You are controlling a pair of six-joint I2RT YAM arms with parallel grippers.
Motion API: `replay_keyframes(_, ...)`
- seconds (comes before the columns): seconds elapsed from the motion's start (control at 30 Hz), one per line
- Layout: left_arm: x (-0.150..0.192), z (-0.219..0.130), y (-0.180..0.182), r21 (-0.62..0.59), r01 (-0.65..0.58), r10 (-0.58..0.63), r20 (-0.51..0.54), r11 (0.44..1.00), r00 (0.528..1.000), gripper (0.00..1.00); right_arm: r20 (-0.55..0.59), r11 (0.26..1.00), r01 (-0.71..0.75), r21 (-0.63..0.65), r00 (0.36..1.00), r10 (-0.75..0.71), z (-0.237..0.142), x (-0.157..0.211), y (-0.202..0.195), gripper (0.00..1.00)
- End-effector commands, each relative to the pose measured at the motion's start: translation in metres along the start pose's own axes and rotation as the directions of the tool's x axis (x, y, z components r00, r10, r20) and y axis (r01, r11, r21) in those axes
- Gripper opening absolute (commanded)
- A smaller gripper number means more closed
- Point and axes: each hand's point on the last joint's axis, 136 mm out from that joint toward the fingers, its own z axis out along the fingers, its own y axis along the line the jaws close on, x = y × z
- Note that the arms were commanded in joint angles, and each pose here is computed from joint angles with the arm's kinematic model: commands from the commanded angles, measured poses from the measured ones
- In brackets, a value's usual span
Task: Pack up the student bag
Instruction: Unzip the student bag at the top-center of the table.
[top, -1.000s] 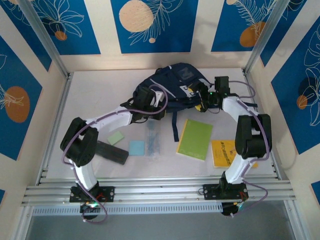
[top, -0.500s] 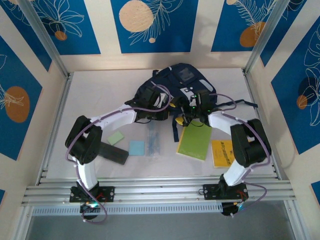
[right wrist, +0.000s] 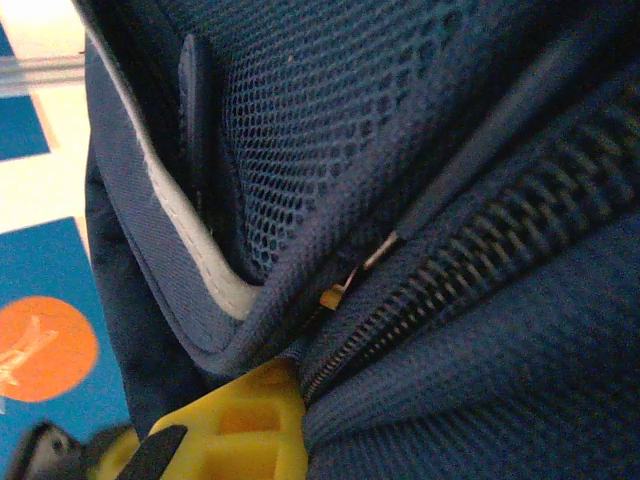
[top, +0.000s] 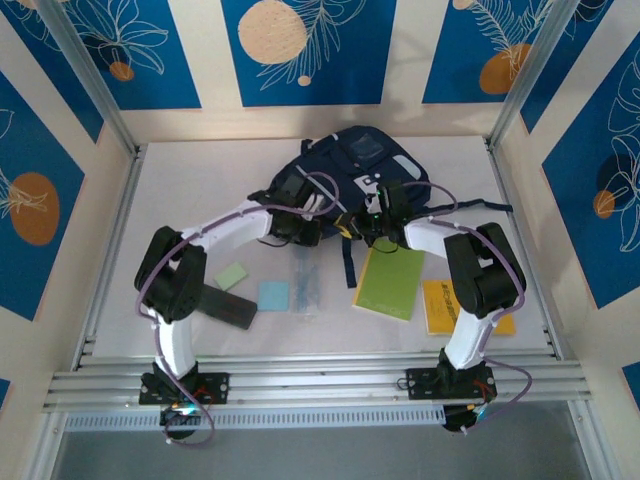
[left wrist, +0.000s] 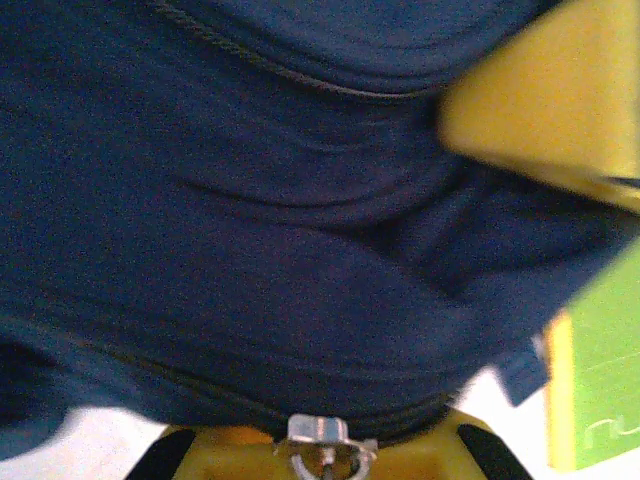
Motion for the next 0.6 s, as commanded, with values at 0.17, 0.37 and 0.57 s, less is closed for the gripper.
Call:
replay_keyframes(0.17,-0.004,-0.034,0.124,-0.260,0.076,-0.091,-0.047,0.962,0.995,0.00,-0.016,0.934,0.319,0.162,0.947,-0.321,-0.050,-0.018,-0.005,0.00)
replay_keyframes(0.37,0.004,-0.035,0.106,-0.202,0.054,-0.068,-0.067,0.978,0.995,0.00,-0.099,0.822,0.515,0.245,0.856,-0.507,-0.067,-0.038,-0.008,0.00)
replay_keyframes(0.57,0.034,-0.032,0.028,-0.017,0.024,-0.026,-0.110,1.000,0.994,0.00,-0.022,0.840,0.431,0.329,0.893,-0.449,-0.083,-0.095,-0.001,0.00)
